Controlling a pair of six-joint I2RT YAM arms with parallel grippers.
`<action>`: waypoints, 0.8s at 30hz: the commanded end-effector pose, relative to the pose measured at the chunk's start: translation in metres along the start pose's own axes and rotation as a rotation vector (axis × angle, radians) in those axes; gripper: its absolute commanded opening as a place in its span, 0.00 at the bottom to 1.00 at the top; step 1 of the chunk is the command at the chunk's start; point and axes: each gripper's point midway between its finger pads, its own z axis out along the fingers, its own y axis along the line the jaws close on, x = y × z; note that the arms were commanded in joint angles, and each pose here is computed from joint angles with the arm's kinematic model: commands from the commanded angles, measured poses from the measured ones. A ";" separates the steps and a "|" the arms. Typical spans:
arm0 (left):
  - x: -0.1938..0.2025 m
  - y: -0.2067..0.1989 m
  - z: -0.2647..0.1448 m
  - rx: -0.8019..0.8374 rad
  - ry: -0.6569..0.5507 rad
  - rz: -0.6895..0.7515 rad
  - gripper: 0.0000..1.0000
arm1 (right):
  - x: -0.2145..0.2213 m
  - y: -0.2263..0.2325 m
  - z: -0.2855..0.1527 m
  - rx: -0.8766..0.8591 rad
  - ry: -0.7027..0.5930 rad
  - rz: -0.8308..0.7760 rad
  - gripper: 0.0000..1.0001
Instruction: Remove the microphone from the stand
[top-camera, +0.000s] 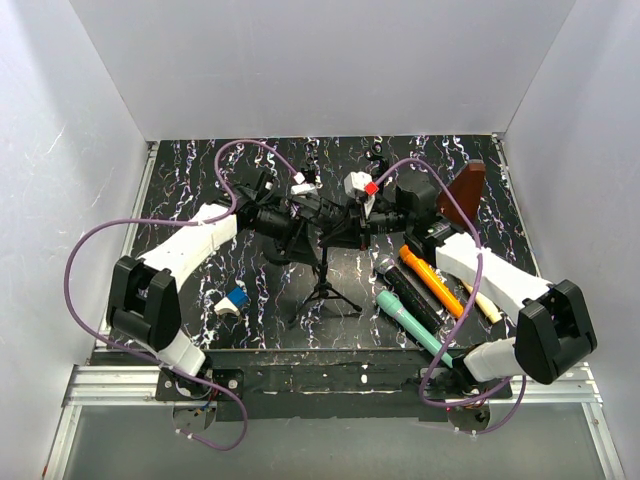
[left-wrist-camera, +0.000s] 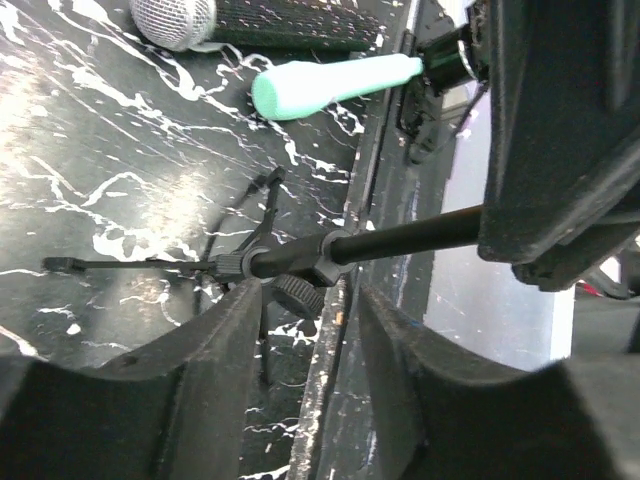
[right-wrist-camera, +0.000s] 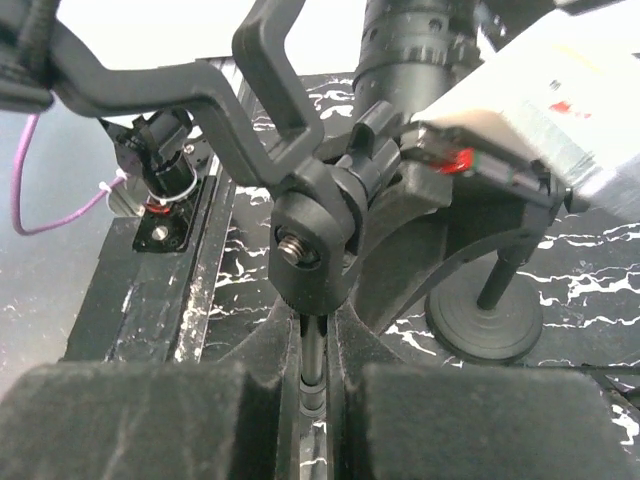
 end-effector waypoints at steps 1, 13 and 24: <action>-0.044 -0.017 -0.028 -0.120 -0.133 0.161 0.47 | -0.018 0.006 -0.005 0.007 -0.026 -0.193 0.01; -0.062 -0.020 -0.083 -0.428 -0.146 0.338 0.75 | 0.020 0.017 -0.026 0.009 0.152 -0.212 0.70; -0.085 -0.005 -0.150 -0.783 -0.244 0.342 0.98 | 0.030 0.018 -0.112 0.428 0.351 0.166 0.86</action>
